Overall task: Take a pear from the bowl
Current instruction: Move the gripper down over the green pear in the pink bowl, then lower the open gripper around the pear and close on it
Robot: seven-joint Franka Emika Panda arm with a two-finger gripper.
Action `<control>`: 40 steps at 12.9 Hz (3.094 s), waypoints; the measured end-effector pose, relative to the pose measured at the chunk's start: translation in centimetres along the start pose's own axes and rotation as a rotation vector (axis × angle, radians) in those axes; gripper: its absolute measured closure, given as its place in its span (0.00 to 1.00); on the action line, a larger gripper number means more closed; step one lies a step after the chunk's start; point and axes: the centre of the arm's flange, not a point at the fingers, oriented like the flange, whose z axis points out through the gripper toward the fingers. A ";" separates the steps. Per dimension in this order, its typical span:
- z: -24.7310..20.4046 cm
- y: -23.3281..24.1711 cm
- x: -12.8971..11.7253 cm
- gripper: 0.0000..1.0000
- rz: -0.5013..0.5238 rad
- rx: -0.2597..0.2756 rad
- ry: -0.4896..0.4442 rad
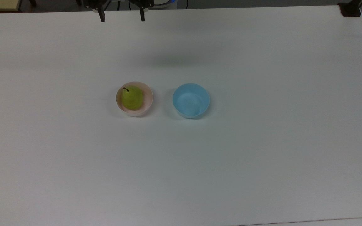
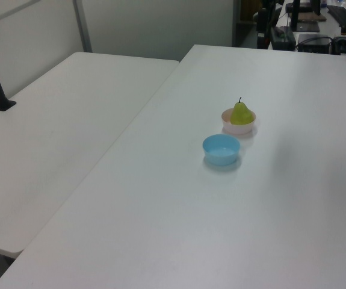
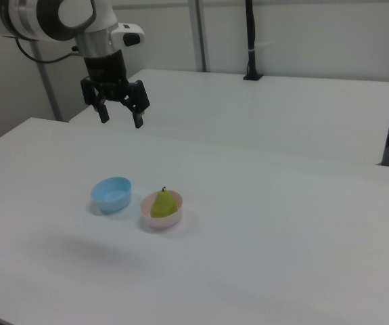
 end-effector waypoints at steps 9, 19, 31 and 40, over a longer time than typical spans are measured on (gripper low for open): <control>0.1 0.0 0.0 0.00 0.000 0.001 -0.002; 2.2 0.8 0.1 0.00 -0.265 0.002 -0.045; 22.1 1.4 4.8 0.00 -0.273 -0.056 -0.060; 27.1 1.0 5.5 0.13 -0.263 -0.058 -0.085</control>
